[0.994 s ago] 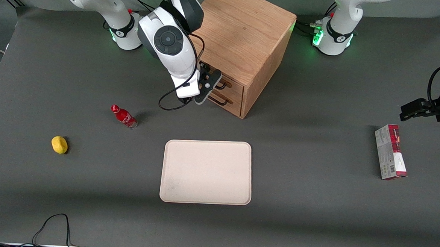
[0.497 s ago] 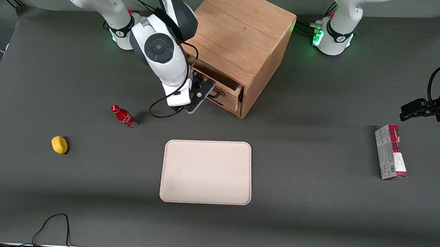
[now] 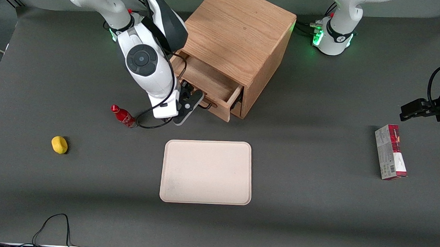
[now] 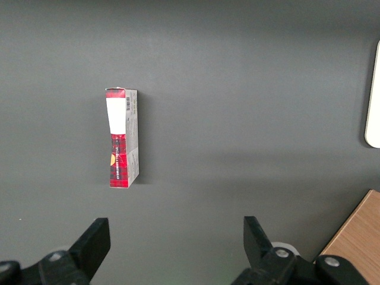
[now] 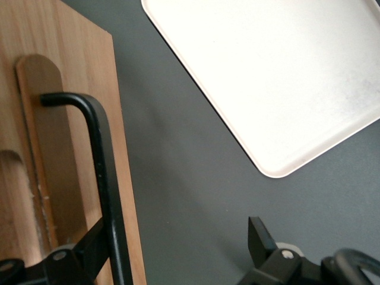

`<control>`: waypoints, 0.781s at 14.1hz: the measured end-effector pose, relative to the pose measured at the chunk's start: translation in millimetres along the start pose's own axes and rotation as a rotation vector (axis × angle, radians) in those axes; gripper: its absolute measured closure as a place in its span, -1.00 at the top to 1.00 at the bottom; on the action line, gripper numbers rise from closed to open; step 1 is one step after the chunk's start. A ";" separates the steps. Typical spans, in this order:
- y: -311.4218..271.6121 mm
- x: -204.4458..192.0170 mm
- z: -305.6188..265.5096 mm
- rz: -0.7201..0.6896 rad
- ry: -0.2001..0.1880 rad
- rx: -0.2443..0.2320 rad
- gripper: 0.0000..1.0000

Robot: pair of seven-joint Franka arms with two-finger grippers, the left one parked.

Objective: Open upper drawer
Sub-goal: 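Pull the upper drawer outward from the cabinet with the right gripper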

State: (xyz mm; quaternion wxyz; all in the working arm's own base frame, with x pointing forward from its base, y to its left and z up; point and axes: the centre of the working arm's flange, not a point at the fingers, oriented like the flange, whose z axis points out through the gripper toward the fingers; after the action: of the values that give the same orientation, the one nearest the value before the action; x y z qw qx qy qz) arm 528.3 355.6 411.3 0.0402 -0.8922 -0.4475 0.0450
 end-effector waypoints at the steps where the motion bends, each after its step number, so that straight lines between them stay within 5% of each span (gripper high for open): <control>1: 2.2 0.3 2.3 -0.002 -0.005 0.002 1.00; 11: 47.6 10.4 3.8 0.029 0.006 -0.007 1.00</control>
State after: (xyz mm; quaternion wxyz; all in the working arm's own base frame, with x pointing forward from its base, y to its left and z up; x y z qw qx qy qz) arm 571.8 335.7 401.7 0.0376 -0.8989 -0.4346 0.0411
